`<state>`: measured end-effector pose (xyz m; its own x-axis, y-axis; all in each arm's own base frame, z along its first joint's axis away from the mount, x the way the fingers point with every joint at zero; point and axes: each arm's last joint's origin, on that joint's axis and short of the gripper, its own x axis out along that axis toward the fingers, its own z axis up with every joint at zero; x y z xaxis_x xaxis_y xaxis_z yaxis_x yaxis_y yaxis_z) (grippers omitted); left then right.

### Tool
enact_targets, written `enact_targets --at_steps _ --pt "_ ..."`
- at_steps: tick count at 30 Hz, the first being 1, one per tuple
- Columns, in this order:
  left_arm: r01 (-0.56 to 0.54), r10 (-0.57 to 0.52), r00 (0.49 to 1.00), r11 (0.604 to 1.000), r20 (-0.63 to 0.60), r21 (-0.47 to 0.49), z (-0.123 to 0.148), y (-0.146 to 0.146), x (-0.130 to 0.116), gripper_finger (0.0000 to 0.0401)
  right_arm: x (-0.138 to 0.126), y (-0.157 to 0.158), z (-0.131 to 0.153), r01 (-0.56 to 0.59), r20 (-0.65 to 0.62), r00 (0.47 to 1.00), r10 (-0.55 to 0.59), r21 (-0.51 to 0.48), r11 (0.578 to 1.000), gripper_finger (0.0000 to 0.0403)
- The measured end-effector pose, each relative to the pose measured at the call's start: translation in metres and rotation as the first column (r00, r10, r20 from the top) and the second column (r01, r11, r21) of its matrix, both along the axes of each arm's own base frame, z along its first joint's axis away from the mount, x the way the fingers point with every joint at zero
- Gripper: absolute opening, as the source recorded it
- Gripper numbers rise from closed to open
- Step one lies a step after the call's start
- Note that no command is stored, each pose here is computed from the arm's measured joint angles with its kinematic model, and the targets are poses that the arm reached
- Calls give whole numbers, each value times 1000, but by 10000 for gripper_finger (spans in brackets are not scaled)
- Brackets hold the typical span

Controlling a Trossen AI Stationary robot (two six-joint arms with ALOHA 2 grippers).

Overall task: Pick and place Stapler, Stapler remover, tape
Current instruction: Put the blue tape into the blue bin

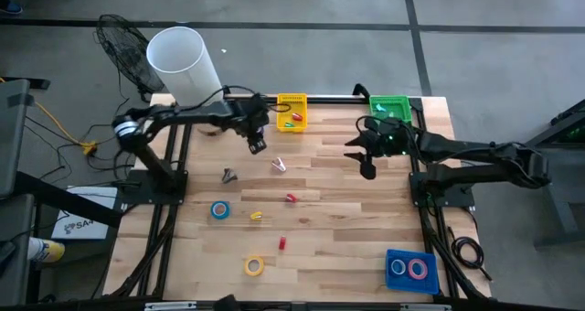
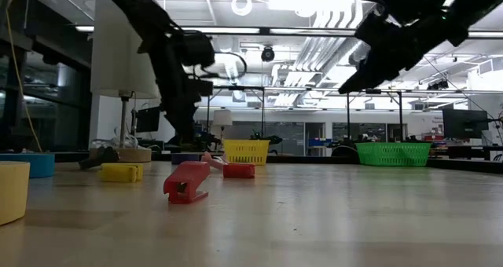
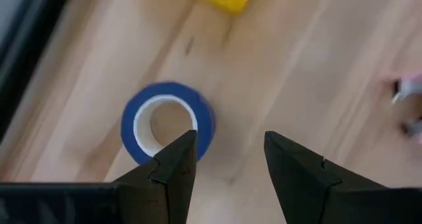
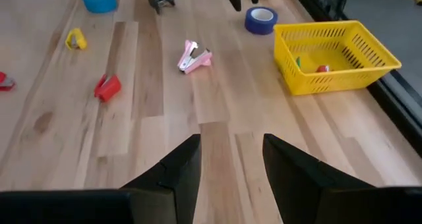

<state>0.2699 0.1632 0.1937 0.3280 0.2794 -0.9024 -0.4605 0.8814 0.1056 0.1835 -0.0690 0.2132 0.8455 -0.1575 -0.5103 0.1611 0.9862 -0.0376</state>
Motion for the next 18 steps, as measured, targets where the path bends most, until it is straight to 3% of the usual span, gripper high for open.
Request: enact_targets --at_steps 8,18 --pt "155 -150 975 988 -162 14 -7 14 16 175 -9 6 -8 -49 12 999 48 47 998 153" --pt "333 -336 919 942 -208 -48 -10 19 6 175 -7 12 -8 -82 16 997 81 73 994 153"
